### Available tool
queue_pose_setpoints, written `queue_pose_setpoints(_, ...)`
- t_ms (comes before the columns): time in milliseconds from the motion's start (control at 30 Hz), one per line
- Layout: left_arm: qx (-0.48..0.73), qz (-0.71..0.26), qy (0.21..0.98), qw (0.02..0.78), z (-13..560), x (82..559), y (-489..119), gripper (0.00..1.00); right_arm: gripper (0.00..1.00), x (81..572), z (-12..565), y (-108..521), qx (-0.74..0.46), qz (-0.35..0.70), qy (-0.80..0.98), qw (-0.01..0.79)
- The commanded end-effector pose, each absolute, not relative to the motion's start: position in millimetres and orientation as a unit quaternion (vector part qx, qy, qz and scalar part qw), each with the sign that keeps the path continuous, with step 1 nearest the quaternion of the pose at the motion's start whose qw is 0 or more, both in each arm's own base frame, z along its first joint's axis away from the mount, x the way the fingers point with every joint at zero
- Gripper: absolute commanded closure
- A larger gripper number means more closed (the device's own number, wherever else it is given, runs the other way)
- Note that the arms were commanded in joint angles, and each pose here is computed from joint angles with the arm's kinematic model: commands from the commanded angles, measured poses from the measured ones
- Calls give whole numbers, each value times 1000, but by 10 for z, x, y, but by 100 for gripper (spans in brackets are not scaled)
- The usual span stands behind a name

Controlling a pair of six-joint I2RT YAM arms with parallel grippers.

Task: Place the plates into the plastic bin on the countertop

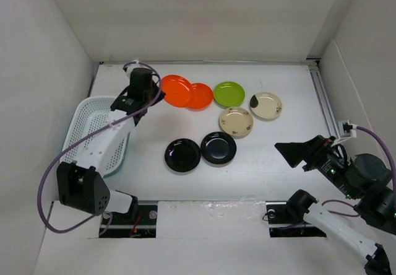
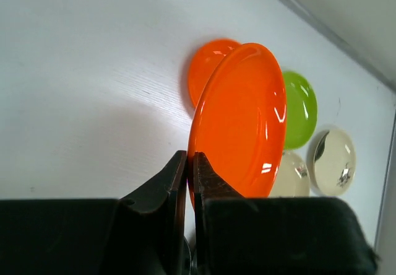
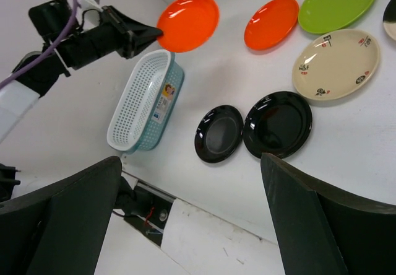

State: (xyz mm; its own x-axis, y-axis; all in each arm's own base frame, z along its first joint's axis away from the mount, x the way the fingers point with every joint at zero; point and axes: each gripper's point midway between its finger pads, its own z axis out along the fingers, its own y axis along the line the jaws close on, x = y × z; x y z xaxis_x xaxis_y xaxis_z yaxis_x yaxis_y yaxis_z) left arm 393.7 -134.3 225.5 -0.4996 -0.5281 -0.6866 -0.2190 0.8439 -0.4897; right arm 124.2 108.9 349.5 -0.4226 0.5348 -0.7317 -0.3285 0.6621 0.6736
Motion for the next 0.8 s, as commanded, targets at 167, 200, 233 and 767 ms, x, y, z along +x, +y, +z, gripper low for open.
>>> queue_pose_setpoints(167,-414,-128,751,498,2752,3695,89,100,0,1199,3712,1059,55,415,719,555)
queue_pose_setpoints(200,-446,-115,730,506,2792,3592,355,100,0,1189,3711,1072,51,417,719,553)
queue_pose_setpoints(233,-459,-106,728,498,2680,3529,466,100,0,1192,3738,1075,52,420,715,556)
queue_pose_setpoints(767,-598,9,689,408,1676,3240,1329,100,0,1114,3817,1237,-3,448,700,556)
